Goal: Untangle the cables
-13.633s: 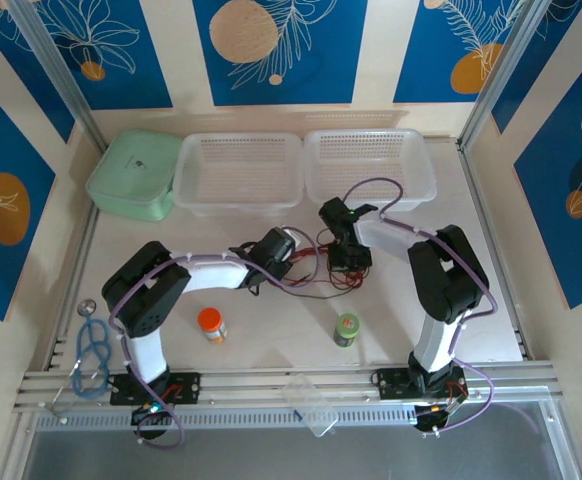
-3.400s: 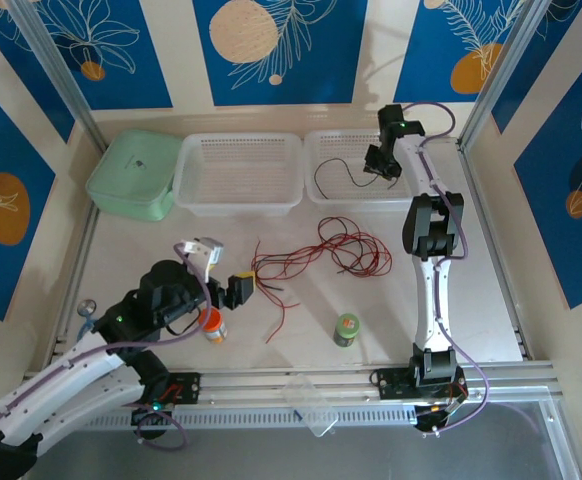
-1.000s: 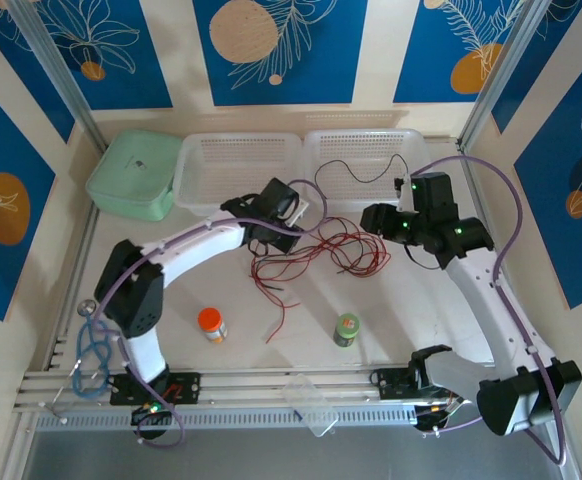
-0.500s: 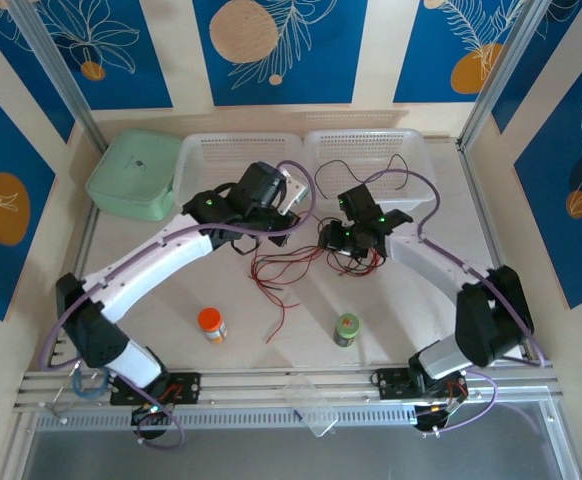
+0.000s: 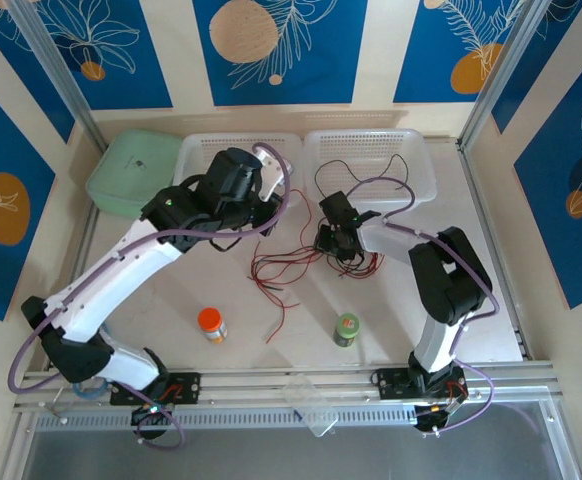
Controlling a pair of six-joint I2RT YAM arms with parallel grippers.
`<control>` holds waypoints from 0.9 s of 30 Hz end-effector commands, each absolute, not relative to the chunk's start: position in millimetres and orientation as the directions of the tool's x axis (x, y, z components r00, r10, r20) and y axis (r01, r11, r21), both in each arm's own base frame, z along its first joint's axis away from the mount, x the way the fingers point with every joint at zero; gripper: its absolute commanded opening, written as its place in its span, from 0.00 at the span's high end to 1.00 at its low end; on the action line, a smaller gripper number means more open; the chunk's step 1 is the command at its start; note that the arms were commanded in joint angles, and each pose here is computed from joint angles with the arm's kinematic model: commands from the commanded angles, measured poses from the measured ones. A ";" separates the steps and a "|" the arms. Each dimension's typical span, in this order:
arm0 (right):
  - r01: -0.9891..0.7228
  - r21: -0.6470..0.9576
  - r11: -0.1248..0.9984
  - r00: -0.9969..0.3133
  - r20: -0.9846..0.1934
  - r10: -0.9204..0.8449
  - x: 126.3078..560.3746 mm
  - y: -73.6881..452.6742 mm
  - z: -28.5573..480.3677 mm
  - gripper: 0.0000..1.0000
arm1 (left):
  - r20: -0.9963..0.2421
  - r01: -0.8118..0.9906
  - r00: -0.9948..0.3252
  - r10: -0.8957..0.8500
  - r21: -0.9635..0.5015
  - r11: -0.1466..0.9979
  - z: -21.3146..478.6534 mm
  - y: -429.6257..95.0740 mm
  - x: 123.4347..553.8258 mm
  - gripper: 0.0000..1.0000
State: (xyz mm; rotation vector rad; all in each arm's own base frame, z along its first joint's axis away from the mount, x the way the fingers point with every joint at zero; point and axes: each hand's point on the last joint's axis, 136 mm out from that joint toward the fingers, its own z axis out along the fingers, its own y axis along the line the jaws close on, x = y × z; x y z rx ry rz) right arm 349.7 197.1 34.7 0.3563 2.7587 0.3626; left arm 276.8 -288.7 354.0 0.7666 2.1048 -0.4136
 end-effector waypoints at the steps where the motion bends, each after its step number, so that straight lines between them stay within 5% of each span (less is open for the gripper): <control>1: 0.244 0.285 0.927 -0.893 -0.307 0.329 351.5 191.4 32.2 0.60 | -0.857 0.572 -0.396 0.330 0.051 0.819 400.4 -259.1 278.3 1.00; 14: 0.273 0.277 0.921 -0.893 -0.283 0.350 329.9 173.2 25.2 0.64 | -0.916 0.293 -0.202 0.348 0.282 0.914 501.4 -202.6 318.4 1.00; 27: 0.182 0.317 0.931 -0.917 -0.287 0.277 300.2 175.7 55.3 0.63 | -0.897 0.141 -0.289 0.335 0.306 0.941 478.1 -160.6 416.7 1.00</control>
